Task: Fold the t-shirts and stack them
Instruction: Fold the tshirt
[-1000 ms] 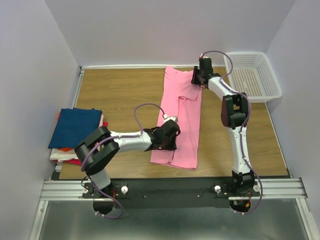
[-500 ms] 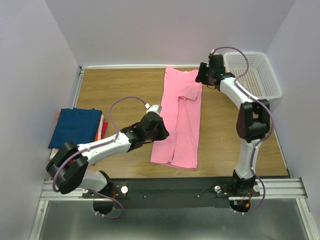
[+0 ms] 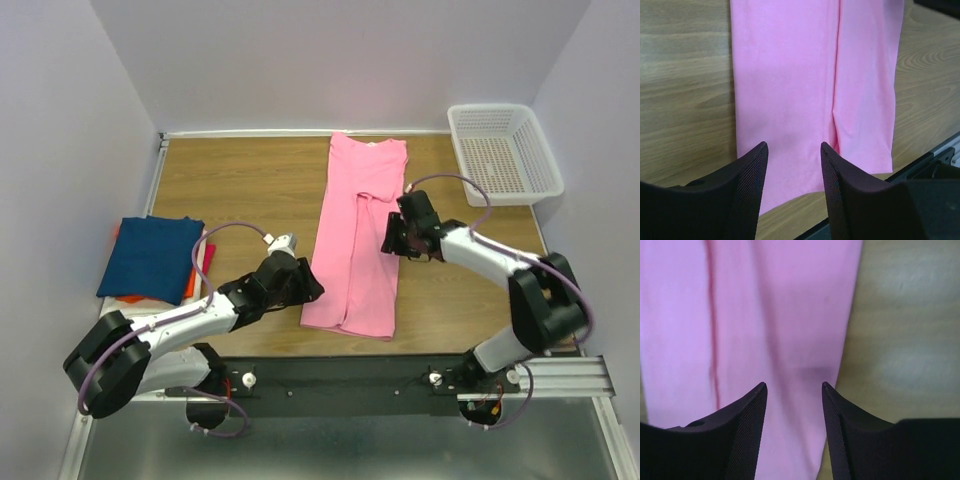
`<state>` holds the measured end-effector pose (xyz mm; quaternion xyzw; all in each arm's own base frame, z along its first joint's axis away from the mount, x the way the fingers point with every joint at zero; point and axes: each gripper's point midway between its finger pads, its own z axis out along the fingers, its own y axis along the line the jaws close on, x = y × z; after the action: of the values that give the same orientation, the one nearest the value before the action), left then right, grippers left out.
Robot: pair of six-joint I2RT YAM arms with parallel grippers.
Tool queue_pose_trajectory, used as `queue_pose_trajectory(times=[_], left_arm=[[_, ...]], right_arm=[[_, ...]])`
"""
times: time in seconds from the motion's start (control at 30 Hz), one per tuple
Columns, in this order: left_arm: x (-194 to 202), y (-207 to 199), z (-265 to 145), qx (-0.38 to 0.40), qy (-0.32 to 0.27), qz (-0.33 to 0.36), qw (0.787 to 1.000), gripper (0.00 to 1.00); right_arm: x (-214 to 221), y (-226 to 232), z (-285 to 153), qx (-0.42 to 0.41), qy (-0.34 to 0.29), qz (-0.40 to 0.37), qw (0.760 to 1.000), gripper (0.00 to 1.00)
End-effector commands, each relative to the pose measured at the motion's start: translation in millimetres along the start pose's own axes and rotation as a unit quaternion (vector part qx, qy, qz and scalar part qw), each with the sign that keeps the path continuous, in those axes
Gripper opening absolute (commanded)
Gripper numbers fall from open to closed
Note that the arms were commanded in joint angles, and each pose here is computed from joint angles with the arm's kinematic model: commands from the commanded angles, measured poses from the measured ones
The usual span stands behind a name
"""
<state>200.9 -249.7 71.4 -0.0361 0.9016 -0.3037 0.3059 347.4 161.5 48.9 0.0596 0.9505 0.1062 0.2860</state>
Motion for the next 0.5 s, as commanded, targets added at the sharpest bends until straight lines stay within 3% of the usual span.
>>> queue_pose_trajectory(times=[0.0, 0.07, 0.47], left_arm=[[-1, 6, -4, 0.004, -0.020, -0.027, 0.999, 0.55], [1, 10, -5, 0.000, -0.025, -0.040, 0.999, 0.55], [28, 31, -6, -0.014, 0.000, -0.077, 0.997, 0.54]], right_arm=[[6, 20, -50, -0.039, -0.058, 0.022, 0.997, 0.54], [38, 16, -56, -0.044, -0.040, 0.015, 0.998, 0.52], [117, 9, -97, -0.091, 0.005, 0.058, 0.994, 0.45]])
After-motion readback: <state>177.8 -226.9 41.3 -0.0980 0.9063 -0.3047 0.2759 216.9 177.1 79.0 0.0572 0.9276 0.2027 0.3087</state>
